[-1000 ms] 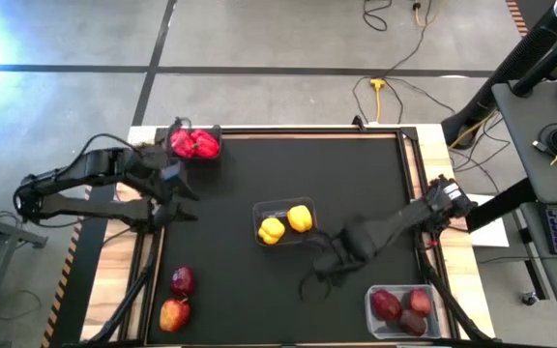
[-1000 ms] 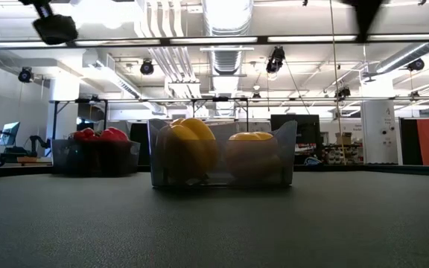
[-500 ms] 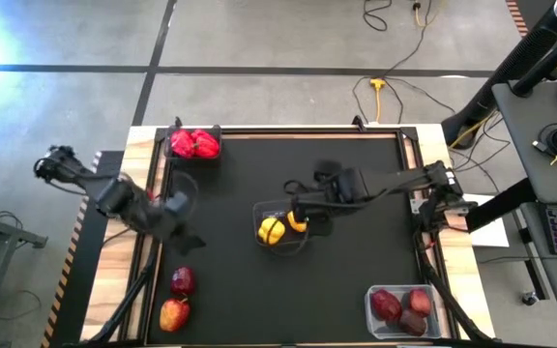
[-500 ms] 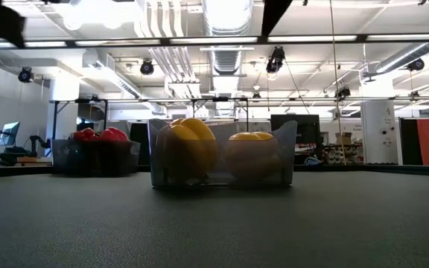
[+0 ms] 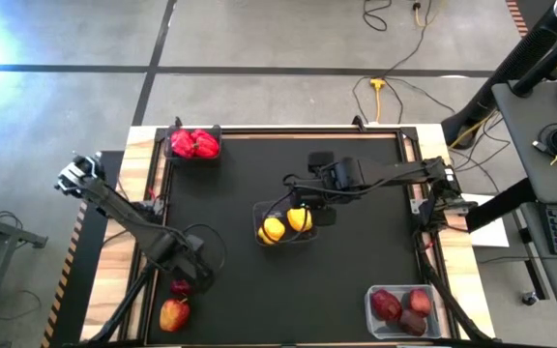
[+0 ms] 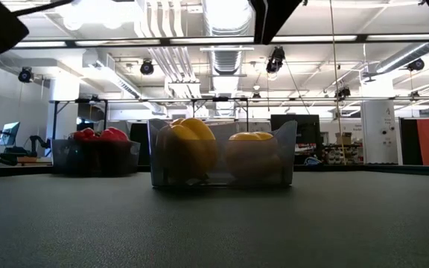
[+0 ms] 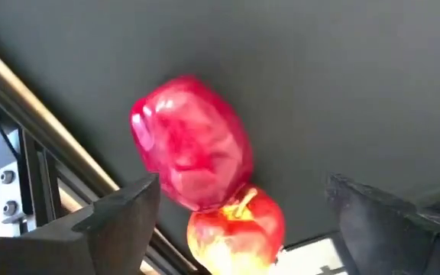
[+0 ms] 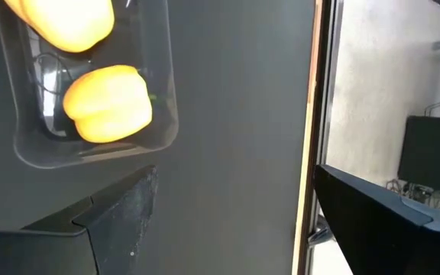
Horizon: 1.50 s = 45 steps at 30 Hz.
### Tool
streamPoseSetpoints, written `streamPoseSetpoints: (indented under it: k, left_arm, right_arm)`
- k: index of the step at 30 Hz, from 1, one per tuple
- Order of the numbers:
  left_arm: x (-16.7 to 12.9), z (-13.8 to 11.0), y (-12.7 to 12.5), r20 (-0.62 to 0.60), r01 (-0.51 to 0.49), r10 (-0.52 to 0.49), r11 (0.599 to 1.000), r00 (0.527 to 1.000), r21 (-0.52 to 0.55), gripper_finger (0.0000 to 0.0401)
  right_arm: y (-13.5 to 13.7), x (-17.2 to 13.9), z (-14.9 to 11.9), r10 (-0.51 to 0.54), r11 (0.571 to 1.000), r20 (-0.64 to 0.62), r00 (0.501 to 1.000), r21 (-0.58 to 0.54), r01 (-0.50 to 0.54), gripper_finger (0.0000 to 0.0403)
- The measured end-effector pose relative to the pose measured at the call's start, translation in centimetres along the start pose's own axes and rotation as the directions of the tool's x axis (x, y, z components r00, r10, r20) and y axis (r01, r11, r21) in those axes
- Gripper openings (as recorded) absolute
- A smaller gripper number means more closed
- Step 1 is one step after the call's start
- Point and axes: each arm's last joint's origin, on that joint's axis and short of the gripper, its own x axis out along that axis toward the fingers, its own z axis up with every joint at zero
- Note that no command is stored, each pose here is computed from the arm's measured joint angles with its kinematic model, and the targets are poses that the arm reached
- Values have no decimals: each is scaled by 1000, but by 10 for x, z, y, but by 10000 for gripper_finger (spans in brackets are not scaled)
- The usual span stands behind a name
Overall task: Sort produce into baskets
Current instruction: Put the red apple into the transparent bin
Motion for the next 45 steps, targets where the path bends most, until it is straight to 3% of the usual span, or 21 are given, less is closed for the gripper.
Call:
streamPoseSetpoints:
  k: [8, 10, 14, 21, 29, 33, 38, 41, 45]
  left_arm:
    - [27, 5, 9, -53, -105, 102, 993, 993, -54, 352]
    - [36, 7, 14, -78, -93, 87, 992, 993, -82, 352]
    - [55, 9, 15, -104, 21, -33, 993, 994, -113, 352]
    - [78, 11, 26, -88, -64, 53, 990, 995, -129, 350]
    - [68, 13, 15, -67, 1, -4, 999, 998, -49, 277]
    - [51, 18, 0, 38, 91, -95, 992, 995, 88, 277]
    - [34, 46, -11, 189, 75, -124, 967, 974, 245, 277]
    - [33, 68, -23, 270, 100, -203, 930, 941, 353, 277]
    - [41, 83, -49, 292, 192, -364, 854, 884, 483, 282]
  right_arm:
    - [1, 2, -1, 4, 1000, -13, 1000, 16, -3, 350]
    - [2, 3, -1, 4, 1000, -19, 1000, 21, -3, 350]
    - [3, 6, -2, 4, 999, -32, 999, 32, -3, 347]
    - [5, 10, -4, 5, 999, -57, 998, 53, -2, 348]
    - [7, 6, -7, 6, 998, -64, 998, 59, -2, 331]
    - [16, -1, -7, 15, 998, -43, 999, 61, -12, 323]
    - [42, -13, -7, 104, 980, -11, 995, 169, -100, 322]
    - [63, -24, -8, 152, 944, 15, 988, 293, -149, 322]
    - [97, -42, -9, 272, 849, 73, 960, 451, -275, 322]
